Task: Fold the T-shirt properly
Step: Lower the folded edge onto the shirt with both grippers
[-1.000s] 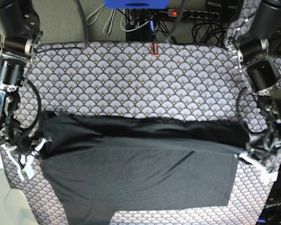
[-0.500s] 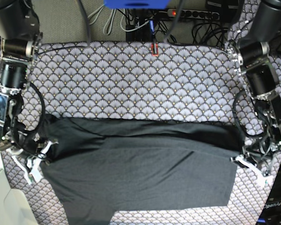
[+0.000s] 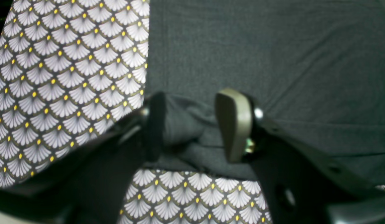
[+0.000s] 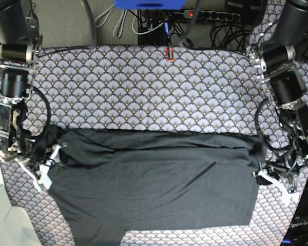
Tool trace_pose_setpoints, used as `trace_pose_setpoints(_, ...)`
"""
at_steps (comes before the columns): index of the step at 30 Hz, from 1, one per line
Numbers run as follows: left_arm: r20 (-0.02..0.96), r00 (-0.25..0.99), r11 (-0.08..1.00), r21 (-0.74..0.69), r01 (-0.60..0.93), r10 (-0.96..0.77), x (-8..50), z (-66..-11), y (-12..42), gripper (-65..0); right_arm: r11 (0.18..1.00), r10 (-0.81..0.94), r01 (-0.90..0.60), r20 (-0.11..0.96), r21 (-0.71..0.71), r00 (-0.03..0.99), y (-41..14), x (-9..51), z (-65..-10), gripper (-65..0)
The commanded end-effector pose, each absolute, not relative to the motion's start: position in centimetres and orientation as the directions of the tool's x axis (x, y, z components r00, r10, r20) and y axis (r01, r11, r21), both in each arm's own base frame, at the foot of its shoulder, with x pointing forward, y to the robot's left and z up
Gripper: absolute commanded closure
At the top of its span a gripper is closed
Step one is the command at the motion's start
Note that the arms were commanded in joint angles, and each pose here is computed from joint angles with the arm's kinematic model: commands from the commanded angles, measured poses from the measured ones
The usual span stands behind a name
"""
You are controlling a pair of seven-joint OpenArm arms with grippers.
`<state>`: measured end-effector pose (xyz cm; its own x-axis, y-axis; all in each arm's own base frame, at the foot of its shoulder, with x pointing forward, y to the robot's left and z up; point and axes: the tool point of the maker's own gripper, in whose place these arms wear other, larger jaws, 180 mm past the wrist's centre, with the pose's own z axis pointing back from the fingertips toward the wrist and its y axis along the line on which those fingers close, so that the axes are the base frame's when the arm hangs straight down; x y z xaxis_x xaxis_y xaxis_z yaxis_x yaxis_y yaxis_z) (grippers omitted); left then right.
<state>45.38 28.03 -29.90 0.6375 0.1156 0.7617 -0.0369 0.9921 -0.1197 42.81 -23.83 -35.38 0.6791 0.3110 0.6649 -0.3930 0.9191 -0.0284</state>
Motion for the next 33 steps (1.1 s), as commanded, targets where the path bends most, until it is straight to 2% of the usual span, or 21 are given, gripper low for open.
trace_pose_setpoints(1,0.813,0.572,0.994,-0.102,-0.045,0.109,46.5,-26.8,29.4,-32.1,0.922,0.313,-0.381,0.726,-0.076,0.613,-24.9,44.4,-32.0,-29.8)
trace_pose_setpoints(8,0.782,0.615,0.994,-0.087,-0.063,0.107,44.5,-29.4,30.3,-32.7,0.918,0.353,-0.367,0.737,-0.153,0.576,-26.2,41.6,-31.1,-31.4)
trace_pose_setpoints(13,0.741,0.662,0.994,-0.084,-0.072,0.11,42.4,-32.4,30.5,-32.8,0.938,0.306,-0.327,0.724,-0.117,0.619,-27.2,39.2,-33.2,-35.0)
trace_pose_setpoints(19,0.72,0.667,0.981,-0.119,-0.153,0.191,40.1,-34.0,32.5,-32.8,0.945,0.286,-0.312,0.704,-0.096,0.65,-27.7,37.5,-34.8,-35.4)
trace_pose_setpoints(27,0.764,0.615,0.98,-0.129,-0.151,0.196,40.4,-34.5,32.1,-32.8,0.945,0.286,-0.312,0.702,-0.095,0.652,-27.7,37.5,-34.9,-35.4)
trace_pose_setpoints(33,0.738,0.634,0.973,-0.176,-0.146,0.229,41.2,-37.2,30.9,-32.8,0.945,0.285,-0.312,0.7,-0.093,0.654,-27.7,37.5,-34.9,-35.4)
